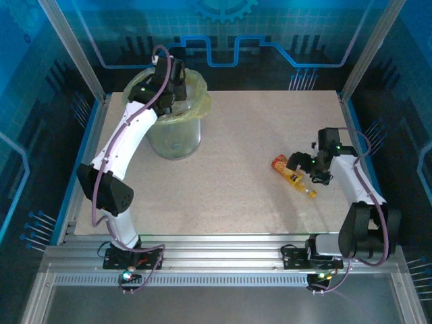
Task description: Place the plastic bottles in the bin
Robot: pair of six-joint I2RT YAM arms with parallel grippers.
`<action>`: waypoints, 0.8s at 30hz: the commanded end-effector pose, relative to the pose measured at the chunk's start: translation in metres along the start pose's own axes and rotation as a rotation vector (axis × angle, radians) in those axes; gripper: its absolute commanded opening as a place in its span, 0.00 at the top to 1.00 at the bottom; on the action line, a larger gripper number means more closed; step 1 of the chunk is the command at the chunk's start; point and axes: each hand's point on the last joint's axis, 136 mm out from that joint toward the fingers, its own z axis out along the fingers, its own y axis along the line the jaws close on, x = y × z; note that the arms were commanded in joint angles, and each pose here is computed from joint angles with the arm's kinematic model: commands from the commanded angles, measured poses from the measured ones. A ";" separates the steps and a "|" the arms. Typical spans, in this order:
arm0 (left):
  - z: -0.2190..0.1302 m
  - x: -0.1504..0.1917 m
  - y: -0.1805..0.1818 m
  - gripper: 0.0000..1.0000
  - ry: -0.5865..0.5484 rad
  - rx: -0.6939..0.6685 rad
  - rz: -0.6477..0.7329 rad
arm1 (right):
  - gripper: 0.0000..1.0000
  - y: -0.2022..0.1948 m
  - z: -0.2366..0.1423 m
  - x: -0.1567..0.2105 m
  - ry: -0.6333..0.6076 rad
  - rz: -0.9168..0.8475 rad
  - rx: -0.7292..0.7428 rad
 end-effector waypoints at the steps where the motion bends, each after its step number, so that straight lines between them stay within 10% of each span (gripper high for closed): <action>1: 0.003 0.009 0.003 0.41 0.035 0.024 -0.016 | 0.00 0.013 0.000 -0.019 -0.016 -0.042 -0.082; 24: -0.076 -0.056 0.009 0.05 -0.189 0.157 -0.069 | 0.02 0.030 0.047 0.014 0.186 -0.113 -0.141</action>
